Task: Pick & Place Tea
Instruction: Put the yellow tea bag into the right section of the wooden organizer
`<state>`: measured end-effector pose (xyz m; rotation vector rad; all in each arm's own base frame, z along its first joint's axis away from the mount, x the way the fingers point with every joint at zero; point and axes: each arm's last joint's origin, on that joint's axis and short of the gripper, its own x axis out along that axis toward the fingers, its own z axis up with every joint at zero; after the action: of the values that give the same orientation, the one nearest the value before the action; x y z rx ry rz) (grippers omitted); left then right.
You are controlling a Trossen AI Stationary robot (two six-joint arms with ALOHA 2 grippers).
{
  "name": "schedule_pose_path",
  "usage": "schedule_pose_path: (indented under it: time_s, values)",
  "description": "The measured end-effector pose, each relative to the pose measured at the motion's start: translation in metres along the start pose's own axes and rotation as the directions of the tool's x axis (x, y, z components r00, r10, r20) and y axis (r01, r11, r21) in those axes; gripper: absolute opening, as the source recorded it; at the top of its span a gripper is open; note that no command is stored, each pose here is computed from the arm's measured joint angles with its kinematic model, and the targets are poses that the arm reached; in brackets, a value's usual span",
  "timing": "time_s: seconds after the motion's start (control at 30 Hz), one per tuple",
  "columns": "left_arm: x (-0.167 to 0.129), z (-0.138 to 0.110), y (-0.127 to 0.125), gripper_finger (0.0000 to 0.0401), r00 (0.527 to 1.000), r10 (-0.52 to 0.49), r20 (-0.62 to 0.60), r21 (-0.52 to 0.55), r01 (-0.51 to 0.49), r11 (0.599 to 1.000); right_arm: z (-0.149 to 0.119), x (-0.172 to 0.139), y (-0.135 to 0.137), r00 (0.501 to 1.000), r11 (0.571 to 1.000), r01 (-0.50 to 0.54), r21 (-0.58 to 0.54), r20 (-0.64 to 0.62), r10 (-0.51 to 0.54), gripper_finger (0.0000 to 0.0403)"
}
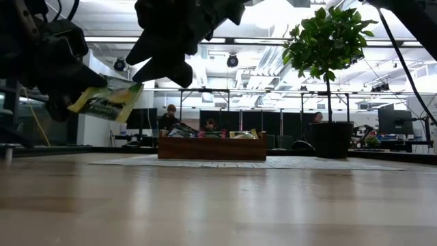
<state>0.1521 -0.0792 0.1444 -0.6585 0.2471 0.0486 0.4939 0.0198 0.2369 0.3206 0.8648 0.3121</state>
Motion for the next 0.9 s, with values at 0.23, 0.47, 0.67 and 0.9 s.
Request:
schedule_pose_path:
  time_s: [0.23, 0.47, 0.67, 0.9]
  values:
    - [0.003, 0.007, -0.01, 0.0, 0.999, -0.034, 0.014, 0.062, 0.033, 0.997, 0.002, 0.0, -0.002, 0.998, 0.999, 0.053, -0.006, 0.025, -0.053, 0.0173]
    - [0.004, 0.009, -0.013, 0.0, 0.999, -0.036, 0.022, 0.084, 0.034, 0.996, 0.002, -0.001, -0.003, 1.0, 1.0, 0.022, 0.007, 0.021, -0.023, 0.0173]
    - [0.004, 0.01, -0.012, 0.0, 0.999, -0.011, 0.049, 0.082, 0.006, 0.997, 0.001, 0.001, 0.003, 1.0, 1.0, -0.016, -0.002, 0.01, 0.016, 0.0154]
    - [0.003, 0.014, -0.016, 0.0, 0.995, -0.046, 0.085, 0.113, 0.036, 0.993, 0.001, 0.001, 0.002, 1.0, 1.0, -0.015, -0.001, 0.011, 0.015, 0.0112]
